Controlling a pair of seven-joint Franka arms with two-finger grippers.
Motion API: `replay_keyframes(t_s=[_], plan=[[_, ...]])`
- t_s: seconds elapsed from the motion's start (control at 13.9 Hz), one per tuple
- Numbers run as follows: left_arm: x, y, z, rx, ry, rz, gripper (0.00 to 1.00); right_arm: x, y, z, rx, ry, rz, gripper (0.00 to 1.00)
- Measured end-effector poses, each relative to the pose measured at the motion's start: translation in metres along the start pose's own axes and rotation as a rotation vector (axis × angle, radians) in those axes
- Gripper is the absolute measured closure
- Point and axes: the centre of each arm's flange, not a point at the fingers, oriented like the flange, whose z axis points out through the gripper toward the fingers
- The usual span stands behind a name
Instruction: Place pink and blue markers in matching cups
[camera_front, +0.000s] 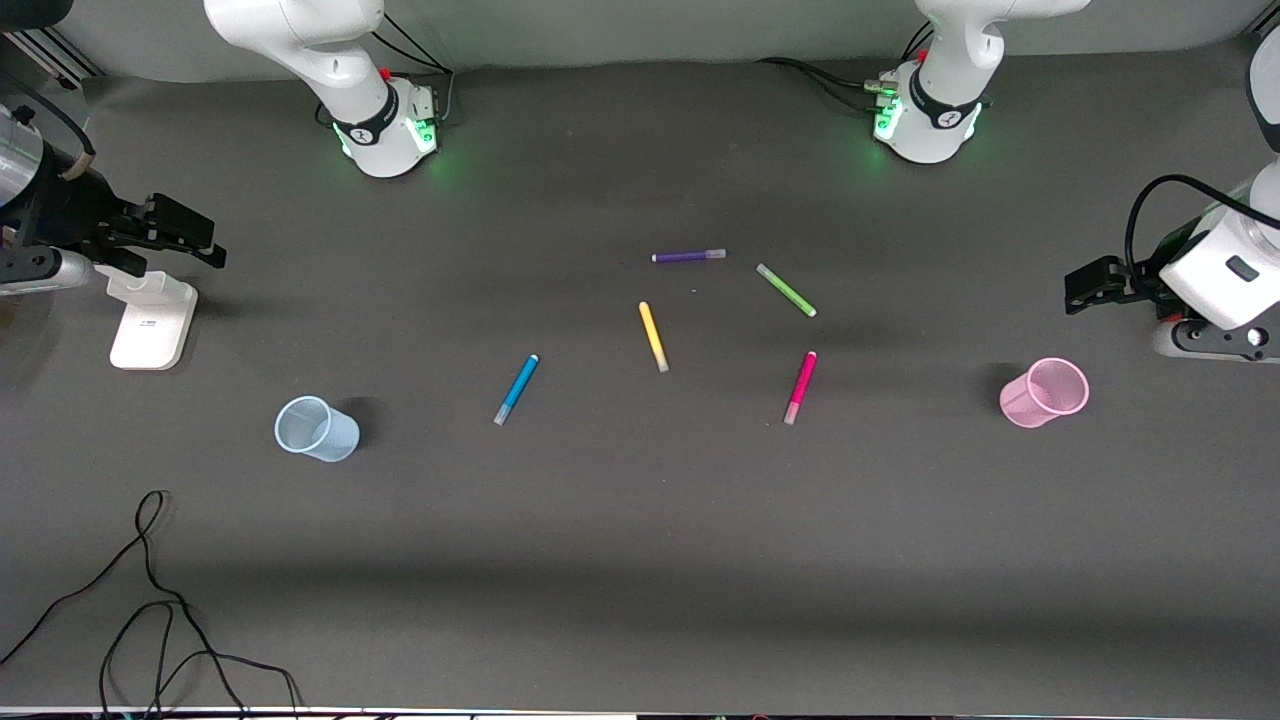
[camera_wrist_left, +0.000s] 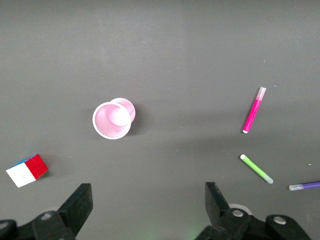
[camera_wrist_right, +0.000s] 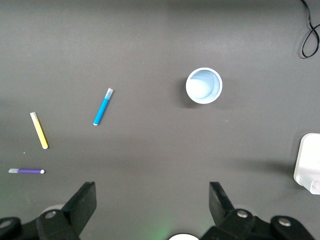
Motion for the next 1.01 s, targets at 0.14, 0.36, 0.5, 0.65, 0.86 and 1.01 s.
replay_keyframes(t_s=[0.14, 0.36, 0.5, 0.65, 0.86, 1.01], plan=[[0.0, 0.0, 0.0, 0.0, 0.0, 0.0, 0.0, 0.0, 0.0, 0.001, 0.0, -0.006, 0.0, 0.0], [0.0, 0.0, 0.0, -0.001, 0.0, 0.001, 0.0, 0.001, 0.002, 0.0, 0.0, -0.005, 0.004, 0.0], [0.0, 0.0, 0.0, -0.001, 0.0, 0.001, 0.0, 0.002, 0.007, 0.001, 0.0, -0.01, 0.013, 0.0], [0.001, 0.002, 0.001, -0.001, -0.002, 0.005, 0.0, 0.004, 0.009, 0.006, -0.001, -0.023, 0.016, 0.0], [0.002, 0.016, 0.002, -0.001, -0.003, 0.032, 0.0, 0.015, 0.009, 0.019, -0.004, -0.05, 0.041, 0.0], [0.002, 0.042, 0.002, -0.001, -0.003, 0.079, 0.0, 0.02, 0.008, 0.023, -0.008, -0.085, 0.066, 0.0]])
